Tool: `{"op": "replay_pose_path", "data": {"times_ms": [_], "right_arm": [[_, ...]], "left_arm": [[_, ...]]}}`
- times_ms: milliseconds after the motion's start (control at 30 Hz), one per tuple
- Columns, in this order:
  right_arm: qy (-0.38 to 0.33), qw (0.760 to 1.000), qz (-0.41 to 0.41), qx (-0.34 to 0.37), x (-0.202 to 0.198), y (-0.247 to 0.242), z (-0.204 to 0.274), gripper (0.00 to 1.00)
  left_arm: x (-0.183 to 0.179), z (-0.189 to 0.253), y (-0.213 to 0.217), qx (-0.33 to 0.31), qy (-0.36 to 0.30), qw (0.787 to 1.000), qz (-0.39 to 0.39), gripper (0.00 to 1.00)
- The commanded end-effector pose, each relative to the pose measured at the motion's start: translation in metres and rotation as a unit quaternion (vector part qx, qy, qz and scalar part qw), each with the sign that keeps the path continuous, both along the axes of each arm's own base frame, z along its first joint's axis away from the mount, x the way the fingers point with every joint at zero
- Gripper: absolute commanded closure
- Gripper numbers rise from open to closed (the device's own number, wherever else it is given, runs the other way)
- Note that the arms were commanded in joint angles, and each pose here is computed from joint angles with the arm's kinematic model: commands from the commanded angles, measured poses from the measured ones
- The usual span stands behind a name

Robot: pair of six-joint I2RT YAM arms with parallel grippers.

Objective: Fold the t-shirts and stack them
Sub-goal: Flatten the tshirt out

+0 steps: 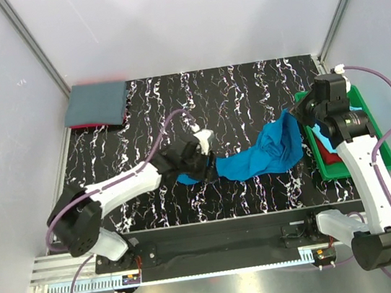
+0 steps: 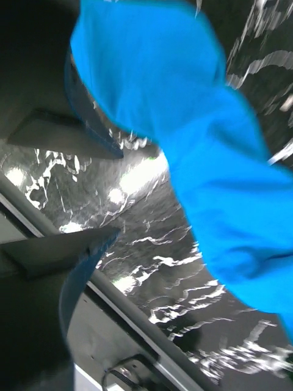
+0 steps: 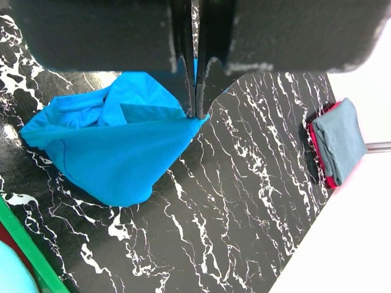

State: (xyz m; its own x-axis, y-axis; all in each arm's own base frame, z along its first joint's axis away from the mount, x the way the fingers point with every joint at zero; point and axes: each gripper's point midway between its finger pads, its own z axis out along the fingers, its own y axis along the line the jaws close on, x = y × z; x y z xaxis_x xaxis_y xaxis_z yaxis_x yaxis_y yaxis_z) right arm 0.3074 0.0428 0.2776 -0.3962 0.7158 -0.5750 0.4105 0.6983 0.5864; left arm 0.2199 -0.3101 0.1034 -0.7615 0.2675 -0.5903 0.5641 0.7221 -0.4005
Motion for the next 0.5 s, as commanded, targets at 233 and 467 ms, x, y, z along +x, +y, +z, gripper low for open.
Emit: {"op": "replay_pose_path", "data": {"times_ms": [233, 467], "right_arm": [[-0.026, 1.0, 0.004, 0.002, 0.006, 0.001, 0.003, 1.0], [-0.036, 0.999, 0.004, -0.005, 0.005, -0.001, 0.01, 1.0]], "left_arm": [[0.004, -0.002, -0.062, 0.036, -0.139, 0.988, -0.059, 0.43], [0.021, -0.038, -0.06, 0.116, -0.114, 0.986, -0.016, 0.4]]}}
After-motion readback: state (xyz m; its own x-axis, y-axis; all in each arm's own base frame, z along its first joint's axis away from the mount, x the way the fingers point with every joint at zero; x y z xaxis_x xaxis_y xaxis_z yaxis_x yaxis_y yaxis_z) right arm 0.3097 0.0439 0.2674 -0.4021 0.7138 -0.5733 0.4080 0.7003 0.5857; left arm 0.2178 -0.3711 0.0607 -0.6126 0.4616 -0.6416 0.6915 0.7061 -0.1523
